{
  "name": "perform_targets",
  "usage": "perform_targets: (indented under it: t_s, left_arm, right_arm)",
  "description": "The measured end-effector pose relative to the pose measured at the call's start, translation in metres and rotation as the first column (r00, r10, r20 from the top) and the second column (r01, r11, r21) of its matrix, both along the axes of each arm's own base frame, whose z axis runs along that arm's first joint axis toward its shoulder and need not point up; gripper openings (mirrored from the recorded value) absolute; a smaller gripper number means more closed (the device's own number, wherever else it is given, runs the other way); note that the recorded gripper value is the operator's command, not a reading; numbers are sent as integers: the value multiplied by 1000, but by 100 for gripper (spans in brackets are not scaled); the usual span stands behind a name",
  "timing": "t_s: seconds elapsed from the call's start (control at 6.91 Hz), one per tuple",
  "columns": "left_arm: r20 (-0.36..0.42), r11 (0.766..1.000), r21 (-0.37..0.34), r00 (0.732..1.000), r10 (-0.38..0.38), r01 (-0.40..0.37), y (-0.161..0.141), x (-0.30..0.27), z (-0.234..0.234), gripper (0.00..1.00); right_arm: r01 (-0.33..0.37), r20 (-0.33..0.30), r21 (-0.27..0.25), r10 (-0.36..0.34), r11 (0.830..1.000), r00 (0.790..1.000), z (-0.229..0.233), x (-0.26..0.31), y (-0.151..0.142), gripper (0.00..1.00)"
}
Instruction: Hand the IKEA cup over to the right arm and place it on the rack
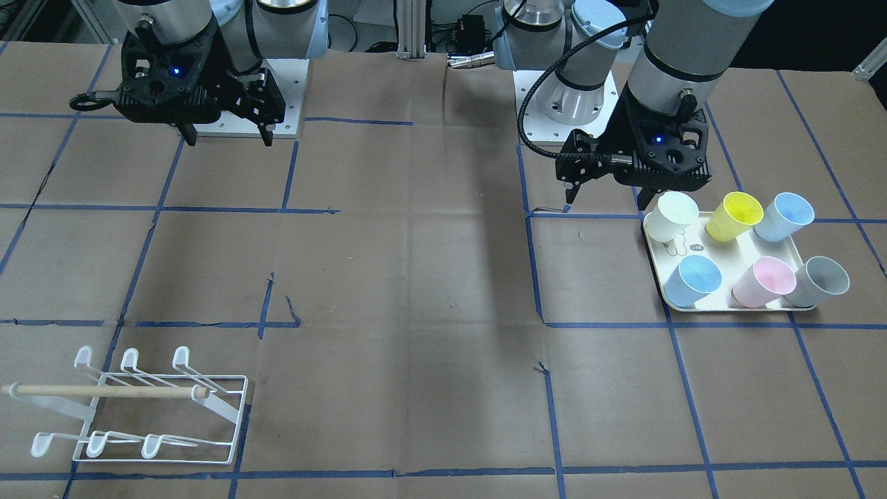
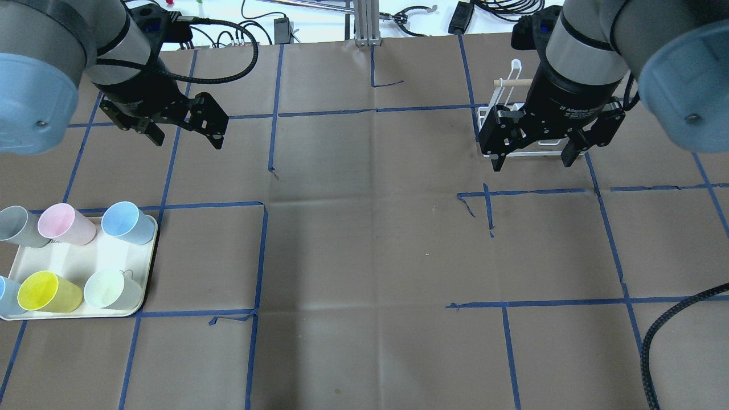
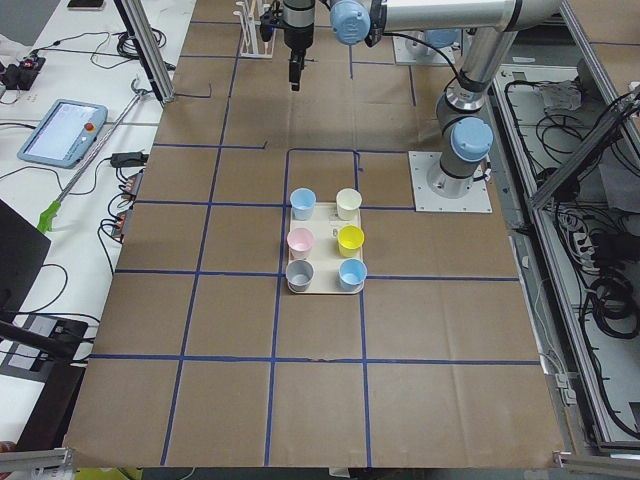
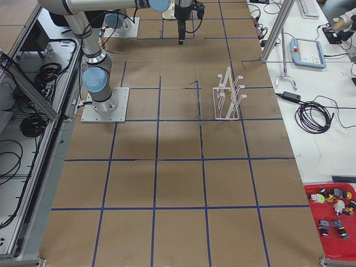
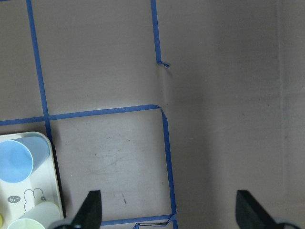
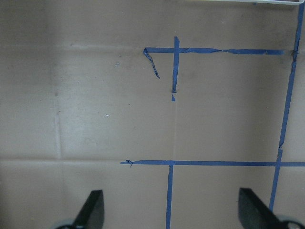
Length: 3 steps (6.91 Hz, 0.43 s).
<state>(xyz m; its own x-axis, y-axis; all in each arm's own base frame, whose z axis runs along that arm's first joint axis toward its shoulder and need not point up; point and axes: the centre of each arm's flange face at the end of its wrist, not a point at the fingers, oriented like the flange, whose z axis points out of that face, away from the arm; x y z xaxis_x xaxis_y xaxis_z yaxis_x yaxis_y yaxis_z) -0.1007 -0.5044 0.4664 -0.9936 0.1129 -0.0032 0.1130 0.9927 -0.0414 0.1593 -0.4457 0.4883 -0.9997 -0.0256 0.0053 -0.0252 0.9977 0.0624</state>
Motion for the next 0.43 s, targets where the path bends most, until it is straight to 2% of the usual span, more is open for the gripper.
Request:
perform_targets:
  t_s: [0.43]
  left_arm:
    - [-4,999,36,1000,26,-26,2,96,-28,99]
  right_arm:
    - [0,2,2,0,1000,1000,-1,0,2,100]
